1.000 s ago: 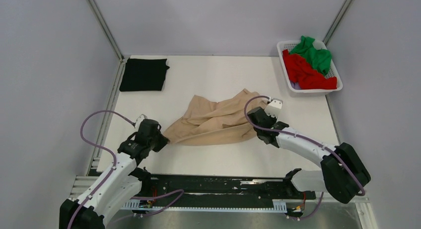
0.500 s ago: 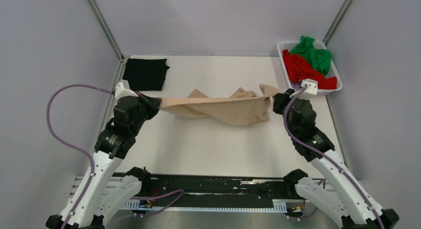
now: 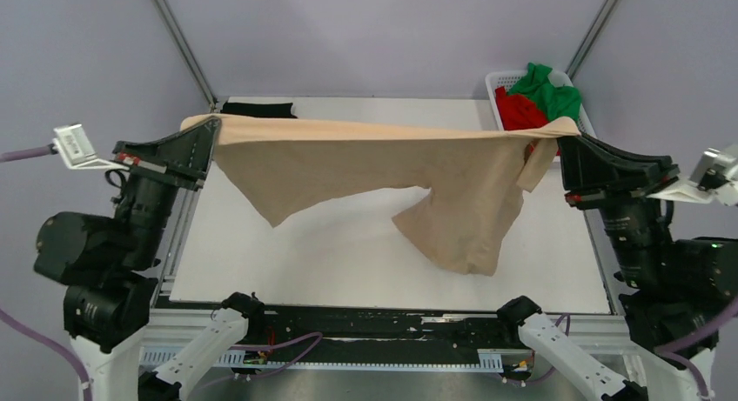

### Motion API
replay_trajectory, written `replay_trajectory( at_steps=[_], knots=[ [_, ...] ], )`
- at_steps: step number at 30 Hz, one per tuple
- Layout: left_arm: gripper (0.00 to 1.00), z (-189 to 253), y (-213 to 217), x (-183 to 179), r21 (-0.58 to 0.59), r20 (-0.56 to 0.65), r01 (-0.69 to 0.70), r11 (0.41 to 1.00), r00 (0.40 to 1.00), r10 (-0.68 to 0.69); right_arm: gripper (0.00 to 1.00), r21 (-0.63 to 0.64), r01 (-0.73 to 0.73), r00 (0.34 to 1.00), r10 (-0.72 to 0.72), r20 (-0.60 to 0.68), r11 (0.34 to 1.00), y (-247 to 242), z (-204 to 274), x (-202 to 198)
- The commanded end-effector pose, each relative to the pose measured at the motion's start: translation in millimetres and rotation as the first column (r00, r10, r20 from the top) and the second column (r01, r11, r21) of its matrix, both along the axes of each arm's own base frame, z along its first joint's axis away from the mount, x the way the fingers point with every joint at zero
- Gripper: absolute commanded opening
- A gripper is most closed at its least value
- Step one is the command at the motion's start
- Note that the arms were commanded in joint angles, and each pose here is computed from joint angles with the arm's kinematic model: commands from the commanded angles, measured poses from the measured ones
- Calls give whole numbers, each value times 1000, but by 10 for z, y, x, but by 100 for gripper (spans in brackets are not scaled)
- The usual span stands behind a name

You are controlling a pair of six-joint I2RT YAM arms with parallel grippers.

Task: Fold and stack the t-shirts
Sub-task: Flatten out the tshirt

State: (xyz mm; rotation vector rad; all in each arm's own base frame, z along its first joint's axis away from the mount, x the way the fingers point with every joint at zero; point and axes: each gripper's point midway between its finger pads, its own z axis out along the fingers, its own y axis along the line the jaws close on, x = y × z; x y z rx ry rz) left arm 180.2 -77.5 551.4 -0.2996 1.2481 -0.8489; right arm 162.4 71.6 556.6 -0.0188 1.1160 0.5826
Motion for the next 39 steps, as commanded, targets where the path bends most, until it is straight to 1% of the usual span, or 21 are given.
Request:
replay_trajectory(
  at_steps=[1,5,9,13,16,18,20,21,24,25,26,27,28,29,30,31,32,33,35,36,39],
  knots=[
    [0,527,241,-471,10,178,-54,998,983,51,0,-21,-45,992,47,117,999,-90,443,-431],
    [0,726,315,-660,10,236,-66,998,970,61,0,-21,-46,986,49,157,999,-139,640,-556],
    [0,727,333,-563,16,227,-95,995,970,89,0,-15,10,991,-8,133,1000,-179,714,-401],
    [0,501,397,-136,30,133,-203,979,971,197,0,-18,133,991,-133,23,991,-203,520,82],
    [0,188,456,371,73,26,-321,944,947,320,0,-64,278,956,-283,-79,958,-223,203,638],
    [0,-147,558,768,134,-64,-435,891,893,446,0,-120,368,913,-383,-143,922,-221,-94,1021],
    [1,-576,678,1186,224,-152,-549,805,796,585,0,-207,448,845,-488,-219,870,-210,-541,1435],
    [1,-831,790,1326,289,-187,-611,737,719,669,0,-247,467,816,-521,-251,849,-187,-765,1626],
    [2,-1739,793,2030,516,-284,-591,620,565,775,0,-353,416,759,-534,-373,838,-49,-1678,2281],
    [4,-1944,783,2183,545,-310,-572,613,542,781,0,-367,371,754,-507,-417,853,20,-1985,2496],
    [10,-2322,798,2455,607,-346,-526,595,499,794,3,-388,321,745,-483,-461,864,105,-2312,2734],
    [17,-2767,777,2701,665,-382,-469,581,454,805,8,-408,269,727,-461,-508,873,194,-2624,2951],
    [43,-2789,803,2875,660,-403,-461,593,449,798,14,-421,229,708,-447,-547,877,272,-2868,3137],
    [71,-3308,849,2989,735,-451,-358,576,376,810,20,-438,188,688,-436,-580,879,354,-3082,3313],
    [81,-3246,797,3146,711,-476,-358,605,388,789,35,-466,141,648,-438,-623,873,424,-3399,3474],
    [93,-3586,813,3188,751,-512,-276,600,332,792,53,-478,121,623,-442,-646,870,457,-3480,3565],
    [97,-3471,759,3311,729,-524,-284,623,354,775,63,-484,120,602,-451,-659,867,470,-3509,3629],
    [99,-3589,738,3347,737,-539,-252,628,343,770,73,-482,131,590,-459,-664,866,461,-3499,3655],
    [100,-3524,630,3431,703,-559,-241,669,394,730,97,-458,153,593,-452,-667,876,437,-3444,3617],
    [100,-3558,567,3426,684,-578,-221,695,415,702,100,-437,154,602,-435,-670,886,435,-3406,3579],
    [100,-3436,466,3359,628,-595,-224,745,479,645,100,-372,119,622,-361,-695,921,457,-3343,3413]
  ],
)
